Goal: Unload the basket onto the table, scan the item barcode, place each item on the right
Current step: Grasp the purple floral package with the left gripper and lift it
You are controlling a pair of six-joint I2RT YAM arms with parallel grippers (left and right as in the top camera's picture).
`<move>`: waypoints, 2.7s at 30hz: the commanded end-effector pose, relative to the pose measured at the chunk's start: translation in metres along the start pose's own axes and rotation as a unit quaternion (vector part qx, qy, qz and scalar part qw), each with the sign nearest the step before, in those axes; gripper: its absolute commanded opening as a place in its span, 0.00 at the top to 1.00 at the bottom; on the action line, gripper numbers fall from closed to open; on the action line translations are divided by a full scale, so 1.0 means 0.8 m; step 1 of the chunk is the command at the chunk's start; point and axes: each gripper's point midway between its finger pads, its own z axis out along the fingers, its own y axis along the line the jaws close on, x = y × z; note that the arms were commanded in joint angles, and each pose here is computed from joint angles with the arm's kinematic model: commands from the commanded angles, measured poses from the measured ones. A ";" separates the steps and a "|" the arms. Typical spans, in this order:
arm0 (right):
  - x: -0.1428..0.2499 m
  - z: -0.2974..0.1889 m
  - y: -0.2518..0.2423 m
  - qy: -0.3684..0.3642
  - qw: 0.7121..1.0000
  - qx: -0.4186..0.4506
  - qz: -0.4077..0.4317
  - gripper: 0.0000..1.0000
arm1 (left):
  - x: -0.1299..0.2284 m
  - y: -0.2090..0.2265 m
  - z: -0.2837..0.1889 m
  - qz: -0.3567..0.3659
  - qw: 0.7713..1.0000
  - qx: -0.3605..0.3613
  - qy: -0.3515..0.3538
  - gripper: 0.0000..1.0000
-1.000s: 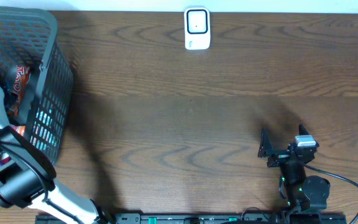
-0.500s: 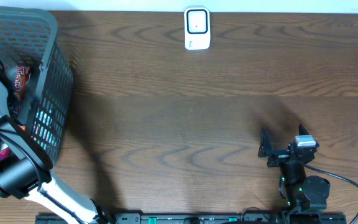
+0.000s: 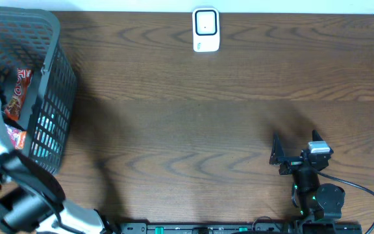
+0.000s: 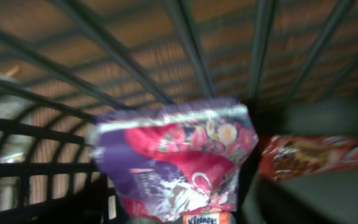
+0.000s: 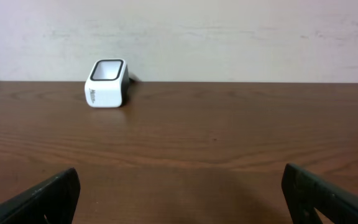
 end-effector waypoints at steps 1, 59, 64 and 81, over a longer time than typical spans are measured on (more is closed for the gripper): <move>0.001 0.000 0.005 0.000 1.000 -0.007 0.003 0.01 | 0.001 -0.002 -0.001 0.001 1.000 0.008 0.005 0.02; 0.002 0.000 0.005 0.001 1.000 -0.007 0.003 0.01 | 0.016 -0.042 0.030 0.122 0.986 0.105 0.044 0.02; 0.001 0.000 0.005 0.000 1.000 -0.007 0.003 0.01 | 0.008 -0.020 0.072 0.142 0.990 0.000 0.021 0.02; 0.002 0.000 0.005 0.001 1.000 -0.007 0.003 0.01 | 0.039 -0.036 0.088 0.183 0.982 -0.012 0.051 0.93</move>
